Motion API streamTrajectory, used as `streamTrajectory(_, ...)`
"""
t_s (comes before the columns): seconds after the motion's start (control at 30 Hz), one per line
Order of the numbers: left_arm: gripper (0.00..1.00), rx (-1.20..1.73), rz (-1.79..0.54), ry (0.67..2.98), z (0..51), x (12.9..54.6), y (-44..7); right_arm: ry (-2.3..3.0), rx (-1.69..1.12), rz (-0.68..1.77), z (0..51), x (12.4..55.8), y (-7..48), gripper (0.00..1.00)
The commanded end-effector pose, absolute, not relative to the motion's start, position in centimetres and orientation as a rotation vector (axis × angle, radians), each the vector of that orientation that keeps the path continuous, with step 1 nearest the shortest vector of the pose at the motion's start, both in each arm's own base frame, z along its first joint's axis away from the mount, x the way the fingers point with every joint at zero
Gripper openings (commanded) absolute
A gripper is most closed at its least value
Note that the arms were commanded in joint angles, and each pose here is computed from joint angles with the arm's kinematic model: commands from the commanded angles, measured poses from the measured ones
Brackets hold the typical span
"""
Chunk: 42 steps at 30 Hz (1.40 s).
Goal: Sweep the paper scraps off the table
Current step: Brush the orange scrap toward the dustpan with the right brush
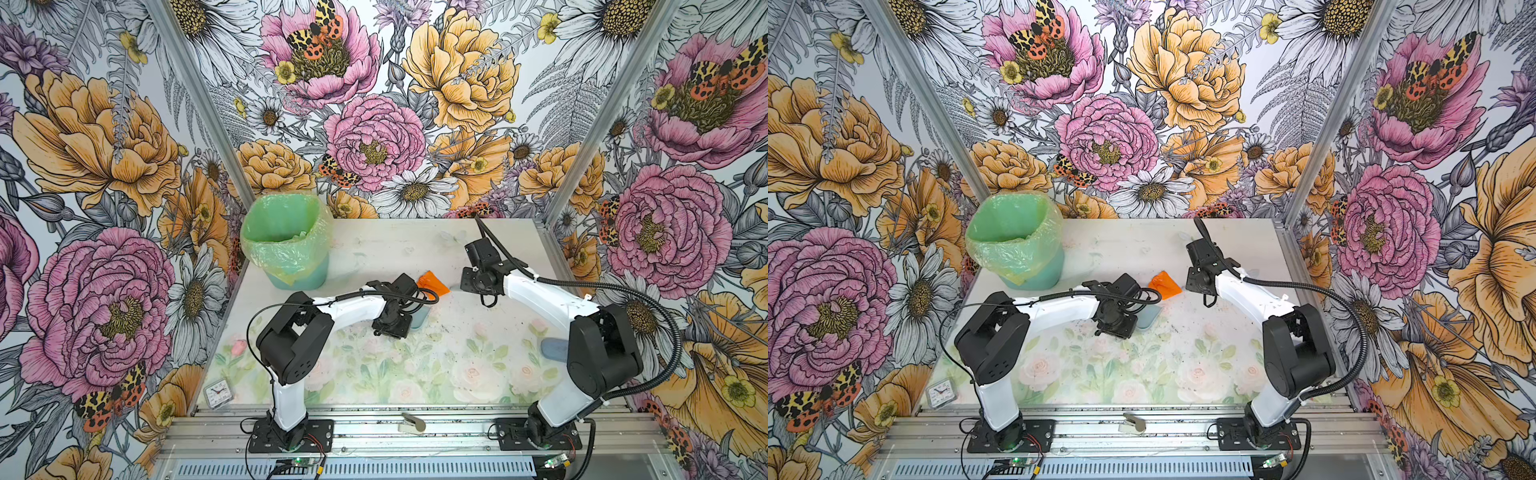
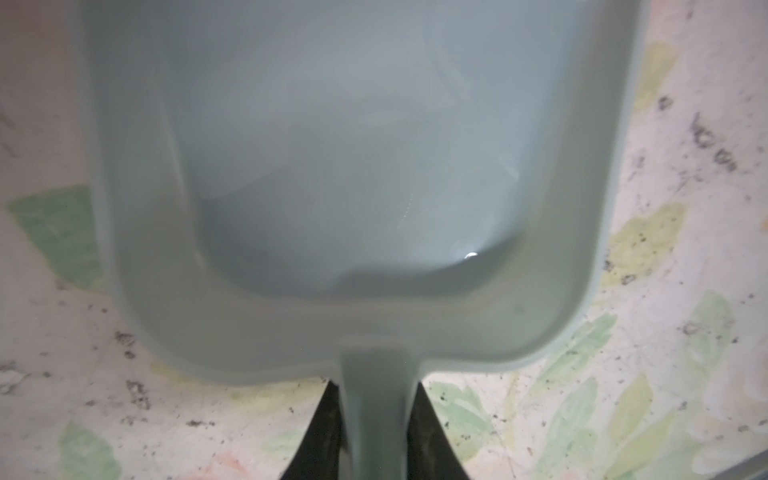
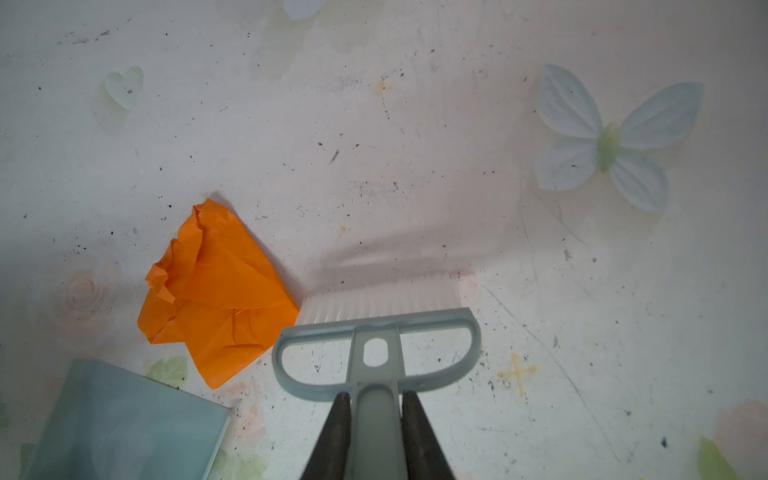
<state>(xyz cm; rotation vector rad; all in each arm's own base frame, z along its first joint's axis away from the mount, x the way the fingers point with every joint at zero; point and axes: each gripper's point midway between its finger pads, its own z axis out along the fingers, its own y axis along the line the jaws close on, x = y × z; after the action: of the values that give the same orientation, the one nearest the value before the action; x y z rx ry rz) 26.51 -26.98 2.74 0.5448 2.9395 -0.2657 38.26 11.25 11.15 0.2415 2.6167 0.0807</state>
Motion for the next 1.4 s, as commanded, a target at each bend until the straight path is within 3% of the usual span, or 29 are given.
streamTrajectory(0.0,0.15,0.507,-0.235,2.927,2.8,26.7,-26.6,2.562,0.163,0.078,13.4,38.5,11.2,0.00)
streamTrajectory(0.2,0.15,0.496,-0.235,2.925,2.9,26.7,-26.6,2.489,0.216,0.026,15.9,41.3,8.8,0.00)
streamTrajectory(0.5,0.15,0.485,-0.226,2.926,2.9,26.8,-26.5,2.553,0.224,0.042,13.0,44.2,9.5,0.00)
streamTrajectory(0.87,0.15,0.478,-0.226,2.925,2.8,27.1,-26.8,2.602,0.135,0.174,11.3,42.8,14.3,0.00)
streamTrajectory(1.37,0.15,0.475,-0.230,2.924,2.7,27.3,-27.1,2.599,0.023,0.341,12.7,40.0,18.4,0.00)
